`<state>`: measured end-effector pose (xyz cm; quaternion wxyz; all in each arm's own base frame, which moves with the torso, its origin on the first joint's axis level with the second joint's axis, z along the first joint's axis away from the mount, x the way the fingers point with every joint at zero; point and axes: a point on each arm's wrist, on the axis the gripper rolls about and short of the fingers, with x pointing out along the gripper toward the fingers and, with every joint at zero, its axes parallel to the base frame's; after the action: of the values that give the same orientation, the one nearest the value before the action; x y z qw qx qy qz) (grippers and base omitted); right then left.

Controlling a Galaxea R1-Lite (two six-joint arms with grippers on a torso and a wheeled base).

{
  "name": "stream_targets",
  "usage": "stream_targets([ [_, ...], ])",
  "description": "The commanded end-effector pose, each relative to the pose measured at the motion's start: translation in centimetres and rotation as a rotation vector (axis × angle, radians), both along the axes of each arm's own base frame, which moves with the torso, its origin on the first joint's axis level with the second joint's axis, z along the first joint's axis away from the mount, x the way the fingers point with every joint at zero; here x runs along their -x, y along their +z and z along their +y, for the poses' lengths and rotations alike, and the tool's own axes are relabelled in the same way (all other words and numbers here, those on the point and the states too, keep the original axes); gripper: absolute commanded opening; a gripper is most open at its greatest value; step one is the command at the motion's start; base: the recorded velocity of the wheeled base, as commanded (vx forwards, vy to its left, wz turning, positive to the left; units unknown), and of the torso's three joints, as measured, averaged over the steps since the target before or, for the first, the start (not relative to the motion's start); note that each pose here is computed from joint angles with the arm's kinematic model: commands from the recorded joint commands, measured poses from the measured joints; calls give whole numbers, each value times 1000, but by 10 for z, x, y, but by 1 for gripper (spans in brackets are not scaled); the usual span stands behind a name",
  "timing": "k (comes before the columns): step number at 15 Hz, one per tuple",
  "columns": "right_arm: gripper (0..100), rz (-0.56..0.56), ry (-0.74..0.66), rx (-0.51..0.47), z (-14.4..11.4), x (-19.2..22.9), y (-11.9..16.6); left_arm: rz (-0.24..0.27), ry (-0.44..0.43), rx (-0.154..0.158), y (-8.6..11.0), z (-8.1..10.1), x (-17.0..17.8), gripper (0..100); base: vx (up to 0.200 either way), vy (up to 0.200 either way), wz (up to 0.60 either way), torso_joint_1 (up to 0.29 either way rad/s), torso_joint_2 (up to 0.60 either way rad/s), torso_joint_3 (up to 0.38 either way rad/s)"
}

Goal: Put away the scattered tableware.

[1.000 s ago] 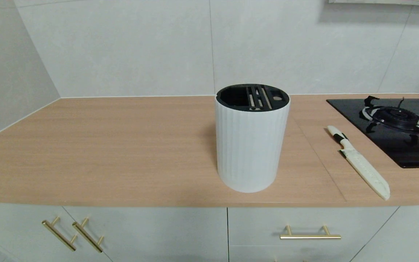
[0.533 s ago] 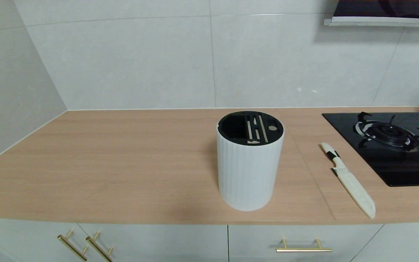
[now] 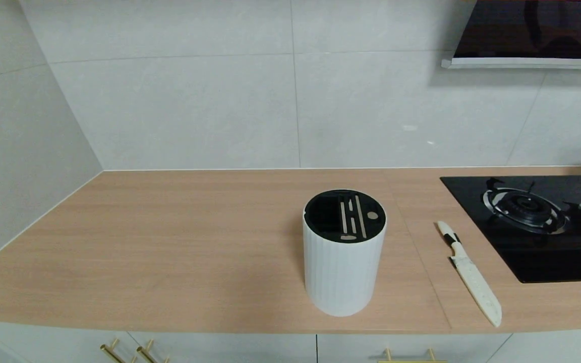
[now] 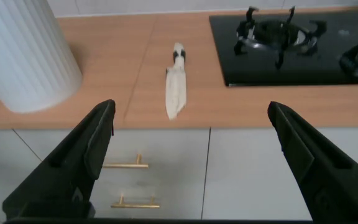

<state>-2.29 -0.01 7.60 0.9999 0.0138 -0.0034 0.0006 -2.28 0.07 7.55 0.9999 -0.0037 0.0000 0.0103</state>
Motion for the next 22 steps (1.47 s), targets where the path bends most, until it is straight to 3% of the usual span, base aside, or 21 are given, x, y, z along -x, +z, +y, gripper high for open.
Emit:
stream_targets([
  [1, 100, 1, 0, 0, 0, 0, 0, 0, 1, 0, 0, 0, 0, 100, 0, 0, 0, 266, -583, -295],
  [7, 100, 1, 0, -1, 0, 0, 0, 0, 1, 0, 0, 0, 0, 100, 0, 0, 0, 187, -369, -194],
  [22, 100, 9, 22, 43, 0, -1, 3, 0, 1, -3, 0, 0, 0, 100, 0, 0, 0, 0, 0, 0],
])
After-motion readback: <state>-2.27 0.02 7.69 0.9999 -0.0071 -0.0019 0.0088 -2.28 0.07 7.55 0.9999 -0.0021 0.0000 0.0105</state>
